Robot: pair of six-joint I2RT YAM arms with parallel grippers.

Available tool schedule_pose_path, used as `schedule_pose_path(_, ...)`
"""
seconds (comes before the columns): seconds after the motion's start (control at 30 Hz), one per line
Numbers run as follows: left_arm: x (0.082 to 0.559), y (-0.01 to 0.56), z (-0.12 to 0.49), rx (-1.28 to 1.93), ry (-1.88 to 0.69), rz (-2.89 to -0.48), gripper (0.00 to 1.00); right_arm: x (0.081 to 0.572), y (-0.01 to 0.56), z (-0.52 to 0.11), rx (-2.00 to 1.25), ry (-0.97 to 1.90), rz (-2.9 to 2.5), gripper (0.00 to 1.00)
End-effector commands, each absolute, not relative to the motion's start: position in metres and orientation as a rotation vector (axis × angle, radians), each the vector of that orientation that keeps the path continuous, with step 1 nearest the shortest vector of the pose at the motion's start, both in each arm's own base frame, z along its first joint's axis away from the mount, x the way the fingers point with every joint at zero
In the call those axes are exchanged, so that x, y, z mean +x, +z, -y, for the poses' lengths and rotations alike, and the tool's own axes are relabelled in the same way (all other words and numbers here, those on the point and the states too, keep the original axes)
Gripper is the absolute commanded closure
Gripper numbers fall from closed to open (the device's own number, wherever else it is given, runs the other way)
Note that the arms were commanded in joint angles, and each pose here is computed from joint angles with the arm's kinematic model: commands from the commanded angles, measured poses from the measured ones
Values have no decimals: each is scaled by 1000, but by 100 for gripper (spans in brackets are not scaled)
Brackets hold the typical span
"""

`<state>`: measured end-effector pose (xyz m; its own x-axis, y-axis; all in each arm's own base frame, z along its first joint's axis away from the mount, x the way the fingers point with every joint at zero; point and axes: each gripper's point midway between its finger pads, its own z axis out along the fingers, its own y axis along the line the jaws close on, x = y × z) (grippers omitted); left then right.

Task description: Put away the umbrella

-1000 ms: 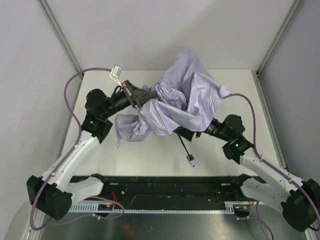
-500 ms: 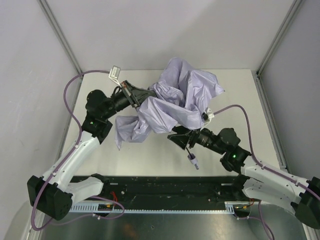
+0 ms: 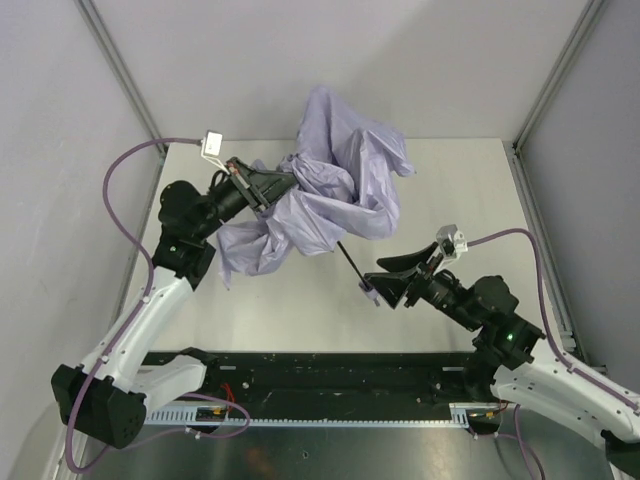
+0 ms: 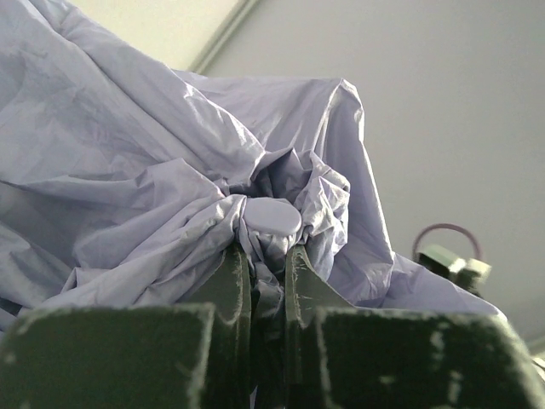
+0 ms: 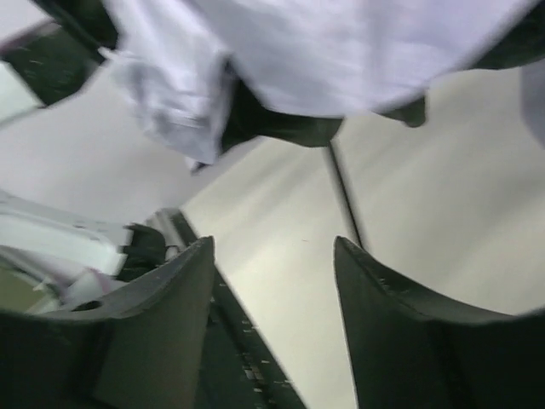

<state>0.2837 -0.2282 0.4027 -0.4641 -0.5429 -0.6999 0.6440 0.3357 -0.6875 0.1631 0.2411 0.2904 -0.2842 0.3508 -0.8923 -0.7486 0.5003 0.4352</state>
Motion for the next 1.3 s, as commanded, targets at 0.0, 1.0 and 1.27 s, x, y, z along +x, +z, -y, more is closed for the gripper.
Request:
schedule_pose_path(0.0,294,420,205,71,-1222,-1427,100,126,347,-268,-467,1312,-1404,43)
schedule_pose_path(1.0,316,388,190,41,-1074,-1498,100,165,373,-381,-783,902,-1541,99)
schedule_pose_path(1.27,287,405,205,230,-1176,-1358,100,110,391,-412,-839,1557,-1605,94)
